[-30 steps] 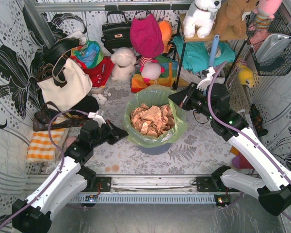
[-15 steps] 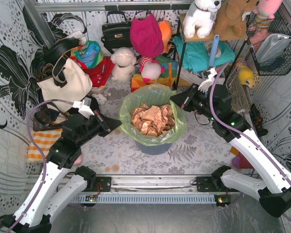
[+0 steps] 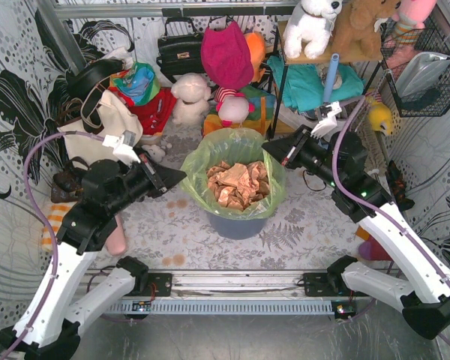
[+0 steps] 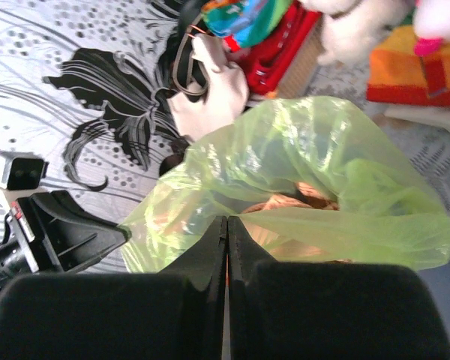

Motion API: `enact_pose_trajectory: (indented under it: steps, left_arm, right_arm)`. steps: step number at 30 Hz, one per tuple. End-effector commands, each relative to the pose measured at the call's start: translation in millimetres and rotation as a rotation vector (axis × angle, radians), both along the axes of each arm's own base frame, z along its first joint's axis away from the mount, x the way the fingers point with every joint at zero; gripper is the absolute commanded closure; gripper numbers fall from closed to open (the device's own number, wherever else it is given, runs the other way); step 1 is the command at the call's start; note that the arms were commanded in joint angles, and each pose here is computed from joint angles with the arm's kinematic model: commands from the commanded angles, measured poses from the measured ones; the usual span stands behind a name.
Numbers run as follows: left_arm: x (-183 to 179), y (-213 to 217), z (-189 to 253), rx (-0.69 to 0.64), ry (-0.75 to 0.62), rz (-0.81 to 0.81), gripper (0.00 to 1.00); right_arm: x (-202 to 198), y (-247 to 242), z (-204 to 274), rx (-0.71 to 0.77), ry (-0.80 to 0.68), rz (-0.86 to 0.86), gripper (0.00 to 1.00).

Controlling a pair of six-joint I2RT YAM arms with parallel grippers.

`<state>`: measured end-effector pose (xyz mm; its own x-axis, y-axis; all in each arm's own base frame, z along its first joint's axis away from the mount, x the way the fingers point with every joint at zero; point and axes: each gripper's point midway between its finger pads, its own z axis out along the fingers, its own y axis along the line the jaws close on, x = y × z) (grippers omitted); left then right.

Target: Tie the trash bag

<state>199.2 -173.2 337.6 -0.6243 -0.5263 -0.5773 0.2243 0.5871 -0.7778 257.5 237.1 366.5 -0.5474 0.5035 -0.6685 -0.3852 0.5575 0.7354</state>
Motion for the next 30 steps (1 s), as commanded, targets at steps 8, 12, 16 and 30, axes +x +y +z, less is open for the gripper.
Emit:
enact_pose_trajectory:
  steps: [8, 12, 16, 30]
  left_arm:
    - [9.0, -19.0, 70.2, -0.015, -0.256, -0.116, 1.0]
    - [14.2, -29.0, 88.5, -0.046, -0.325, -0.158, 1.0]
    - [21.1, -33.2, 101.4, -0.058, -0.374, -0.164, 1.0]
    - [37.3, -40.8, 74.1, -0.007, -0.302, -0.178, 0.46]
  right_arm:
    - [-18.7, 7.2, 84.3, 0.16, -0.29, 0.106, 1.0]
    - [-20.0, 8.4, 95.7, 0.172, -0.324, 0.117, 1.0]
    - [-12.6, 6.9, 88.8, 0.147, -0.299, 0.086, 1.0]
    - [0.4, 0.7, 23.1, 0.058, -0.153, 0.014, 1.0]
